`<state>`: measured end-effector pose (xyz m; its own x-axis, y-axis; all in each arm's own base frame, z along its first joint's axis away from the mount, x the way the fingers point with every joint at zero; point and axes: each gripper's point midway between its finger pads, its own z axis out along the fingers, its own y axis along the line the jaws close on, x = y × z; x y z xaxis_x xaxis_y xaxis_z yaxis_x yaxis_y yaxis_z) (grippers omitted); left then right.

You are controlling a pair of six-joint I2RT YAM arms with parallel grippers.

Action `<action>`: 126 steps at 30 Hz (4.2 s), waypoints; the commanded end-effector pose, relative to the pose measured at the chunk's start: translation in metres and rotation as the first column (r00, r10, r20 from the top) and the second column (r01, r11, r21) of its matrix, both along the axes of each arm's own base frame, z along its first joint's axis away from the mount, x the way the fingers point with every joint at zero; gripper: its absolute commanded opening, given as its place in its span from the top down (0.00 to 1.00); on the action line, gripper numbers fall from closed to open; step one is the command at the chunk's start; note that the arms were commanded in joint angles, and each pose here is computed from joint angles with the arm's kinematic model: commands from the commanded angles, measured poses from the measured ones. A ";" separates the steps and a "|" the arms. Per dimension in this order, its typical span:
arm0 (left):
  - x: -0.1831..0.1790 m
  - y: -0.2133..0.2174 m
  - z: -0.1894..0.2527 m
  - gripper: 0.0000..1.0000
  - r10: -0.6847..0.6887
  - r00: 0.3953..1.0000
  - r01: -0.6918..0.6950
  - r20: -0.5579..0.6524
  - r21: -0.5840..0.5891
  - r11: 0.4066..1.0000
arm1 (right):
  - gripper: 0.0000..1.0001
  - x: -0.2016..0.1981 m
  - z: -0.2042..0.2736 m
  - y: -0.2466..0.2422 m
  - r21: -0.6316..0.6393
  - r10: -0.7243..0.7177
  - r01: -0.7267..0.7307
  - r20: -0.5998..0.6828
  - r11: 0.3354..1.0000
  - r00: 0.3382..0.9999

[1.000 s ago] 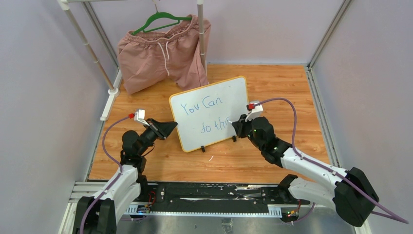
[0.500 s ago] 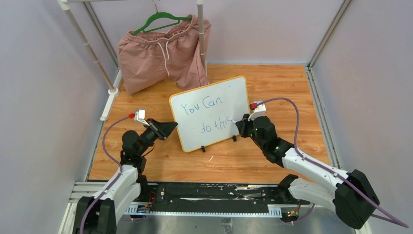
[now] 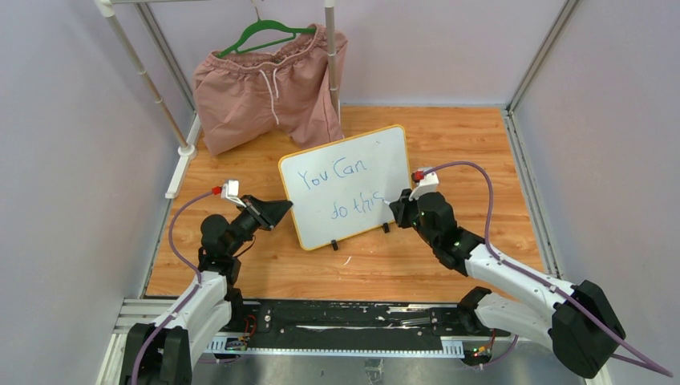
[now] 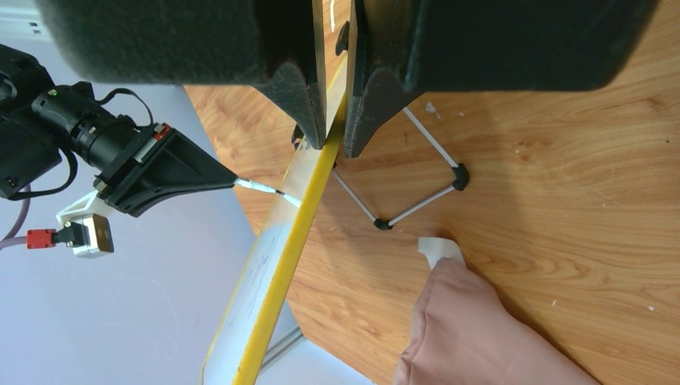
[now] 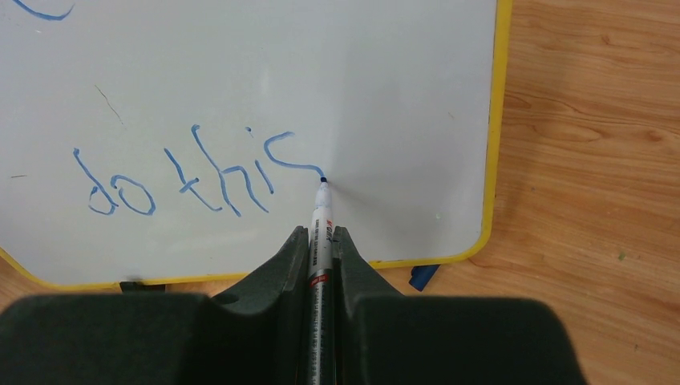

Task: Write a sentence on the whiteboard

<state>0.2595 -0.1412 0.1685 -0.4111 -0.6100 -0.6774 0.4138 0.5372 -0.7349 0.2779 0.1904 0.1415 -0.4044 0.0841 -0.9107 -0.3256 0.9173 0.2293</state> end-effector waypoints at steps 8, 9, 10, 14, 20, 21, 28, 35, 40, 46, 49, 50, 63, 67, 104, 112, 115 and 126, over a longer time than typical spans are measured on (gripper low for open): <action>-0.003 -0.003 0.012 1.00 -0.017 0.999 0.018 0.046 -0.017 1.000 | 1.00 -0.006 -0.014 -0.002 0.001 0.007 -0.007 -0.049 1.000 0.999; -0.003 -0.003 0.012 1.00 -0.015 0.999 0.016 0.046 -0.018 1.000 | 1.00 -0.007 -0.014 -0.001 0.001 0.011 -0.011 -0.051 1.000 0.999; -0.003 -0.003 0.012 1.00 -0.017 0.999 0.018 0.046 -0.017 1.000 | 1.00 -0.007 -0.014 0.001 0.003 0.013 -0.013 -0.052 1.000 0.999; -0.003 -0.003 0.012 1.00 -0.016 0.999 0.017 0.045 -0.017 1.000 | 1.00 -0.009 -0.015 0.004 0.007 0.022 -0.022 -0.055 1.000 0.998; -0.003 -0.003 0.012 1.00 -0.015 0.999 0.016 0.045 -0.018 1.000 | 1.00 -0.010 -0.015 0.009 0.009 0.036 -0.035 -0.055 0.999 0.998; -0.003 -0.003 0.012 1.00 -0.016 0.999 0.017 0.046 -0.018 1.000 | 1.00 -0.011 -0.015 0.010 0.008 0.039 -0.039 -0.057 0.999 0.998; -0.003 -0.003 0.012 1.00 -0.017 0.999 0.018 0.046 -0.018 1.000 | 1.00 -0.012 -0.015 0.016 0.014 0.054 -0.053 -0.057 0.999 0.997; -0.003 -0.003 0.011 1.00 -0.017 0.999 0.018 0.043 -0.017 1.000 | 1.00 -0.013 -0.008 0.022 0.029 0.071 -0.070 -0.044 0.997 0.997; -0.003 -0.003 0.011 1.00 -0.017 0.999 0.018 0.044 -0.017 1.000 | 1.00 -0.012 -0.004 0.026 0.037 0.081 -0.079 -0.038 0.996 0.996; -0.003 -0.003 0.010 1.00 -0.016 0.999 0.017 0.041 -0.016 1.000 | 1.00 -0.013 0.004 0.027 0.048 0.084 -0.082 -0.025 0.995 0.996; -0.003 -0.003 0.011 1.00 -0.017 0.999 0.017 0.043 -0.016 1.000 | 1.00 -0.016 0.014 0.021 0.047 0.076 -0.076 -0.007 0.996 0.997; -0.003 -0.003 0.011 1.00 -0.018 0.999 0.018 0.042 -0.016 1.000 | 1.00 -0.018 0.016 0.018 0.044 0.073 -0.073 -0.002 0.996 0.997; -0.002 -0.002 0.007 1.00 -0.008 0.999 0.008 0.046 -0.001 1.000 | 1.00 -0.039 0.048 -0.029 0.059 -0.007 -0.001 0.146 0.998 0.989; -0.001 -0.001 0.005 1.00 -0.006 0.999 0.006 0.039 0.005 1.000 | 1.00 -0.041 0.050 -0.040 0.078 -0.036 0.021 0.207 0.997 0.978; -0.004 0.000 0.005 1.00 0.003 0.999 -0.003 0.050 0.001 1.000 | 1.00 -0.010 0.045 -0.009 0.150 -0.033 -0.004 0.240 0.989 0.970; -0.005 0.000 0.005 1.00 0.001 0.999 -0.001 0.052 0.000 1.000 | 1.00 -0.003 0.032 -0.017 0.183 -0.078 0.044 0.184 0.982 0.980; -0.005 0.000 0.005 1.00 0.002 0.999 -0.002 0.051 0.000 1.000 | 1.00 -0.003 0.027 -0.017 0.178 -0.068 0.037 0.172 0.983 0.983; -0.004 0.000 0.004 1.00 0.002 0.999 -0.002 0.047 0.002 1.000 | 1.00 -0.001 0.012 -0.016 0.192 -0.065 0.039 0.129 0.981 0.990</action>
